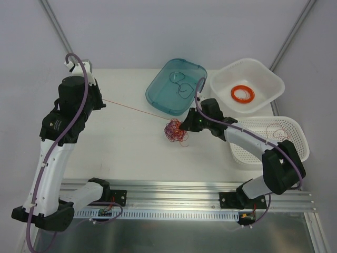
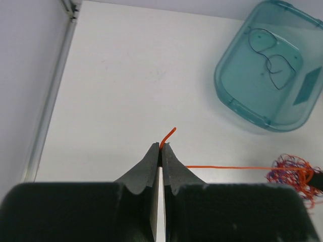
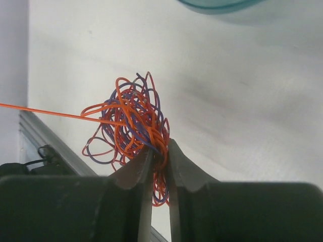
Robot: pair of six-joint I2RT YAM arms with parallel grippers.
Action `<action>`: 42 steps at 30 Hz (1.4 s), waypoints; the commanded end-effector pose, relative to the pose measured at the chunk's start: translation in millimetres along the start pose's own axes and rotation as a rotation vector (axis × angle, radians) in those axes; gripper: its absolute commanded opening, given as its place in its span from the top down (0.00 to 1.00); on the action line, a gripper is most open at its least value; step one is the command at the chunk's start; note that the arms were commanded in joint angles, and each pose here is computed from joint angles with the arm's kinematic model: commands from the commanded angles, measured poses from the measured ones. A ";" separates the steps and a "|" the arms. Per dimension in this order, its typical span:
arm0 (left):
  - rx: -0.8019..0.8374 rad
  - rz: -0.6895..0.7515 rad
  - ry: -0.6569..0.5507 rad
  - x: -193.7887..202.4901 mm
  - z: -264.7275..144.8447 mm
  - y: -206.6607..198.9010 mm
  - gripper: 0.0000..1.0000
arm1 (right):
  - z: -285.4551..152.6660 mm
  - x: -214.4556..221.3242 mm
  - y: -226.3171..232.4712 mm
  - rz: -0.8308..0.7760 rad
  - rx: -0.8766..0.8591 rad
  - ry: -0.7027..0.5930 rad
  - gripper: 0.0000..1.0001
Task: Untangle the cables
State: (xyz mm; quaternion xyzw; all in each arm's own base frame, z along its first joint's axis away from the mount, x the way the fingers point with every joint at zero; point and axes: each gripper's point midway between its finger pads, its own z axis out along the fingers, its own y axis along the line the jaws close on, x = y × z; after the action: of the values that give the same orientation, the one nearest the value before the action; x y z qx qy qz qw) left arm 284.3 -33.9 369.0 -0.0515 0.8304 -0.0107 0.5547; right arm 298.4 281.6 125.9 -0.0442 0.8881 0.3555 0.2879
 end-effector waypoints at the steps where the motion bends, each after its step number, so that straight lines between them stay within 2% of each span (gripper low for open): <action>1: -0.320 -0.008 -0.171 -44.5 -27.5 66.0 1.00 | -40.8 55.8 -109.0 0.011 0.442 0.183 0.83; 5: -0.268 -0.032 -0.048 4.6 2.3 53.8 1.00 | -54.6 61.8 -115.6 -0.045 0.480 0.223 0.77; 6: -0.269 -0.022 0.029 35.3 15.6 53.5 1.00 | -55.9 63.4 -116.2 -0.051 0.483 0.237 0.75; 8: -0.262 -0.058 0.108 68.8 28.5 51.2 1.00 | -60.5 70.0 -119.5 -0.059 0.500 0.268 0.73; 9: -0.279 -0.052 0.181 100.4 38.1 54.8 1.00 | -62.1 72.0 -121.2 -0.059 0.509 0.276 0.73; 14: -0.448 -0.155 0.342 177.2 53.3 100.6 1.00 | -76.3 82.3 -128.0 -0.059 0.551 0.313 0.72; 18: -0.570 -0.312 0.323 177.8 48.2 140.6 1.00 | -90.5 80.1 -129.9 -0.075 0.588 0.308 0.71; 21: -0.657 -0.360 0.258 150.9 43.3 164.7 1.00 | -101.3 77.3 -123.7 -0.080 0.583 0.308 0.71; 26: -0.697 -0.400 0.226 130.1 48.7 179.5 1.00 | -113.1 71.1 -120.0 -0.090 0.584 0.289 0.71; 30: -0.617 -0.398 0.293 149.3 63.9 168.2 1.00 | -113.5 65.2 -111.8 -0.093 0.545 0.260 0.71; 33: -0.547 -0.410 0.372 181.4 74.1 155.4 1.00 | -107.9 60.3 -96.8 -0.094 0.469 0.241 0.71; 35: -0.501 -0.422 0.433 205.9 78.5 145.5 0.99 | -105.9 57.0 -88.9 -0.108 0.438 0.231 0.65; 38: -0.450 -0.431 0.511 233.3 88.5 135.6 0.86 | -101.8 53.7 -75.6 -0.129 0.394 0.232 0.52; 42: -0.336 -0.416 0.596 246.7 98.8 114.7 0.75 | -99.8 49.0 -58.1 -0.170 0.359 0.236 0.38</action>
State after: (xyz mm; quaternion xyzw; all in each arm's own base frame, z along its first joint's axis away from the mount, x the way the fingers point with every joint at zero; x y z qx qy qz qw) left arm 257.4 79.7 97.3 -0.3398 0.9044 0.0522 0.2527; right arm 220.9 161.6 96.2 -0.0814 0.9696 0.1308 0.1902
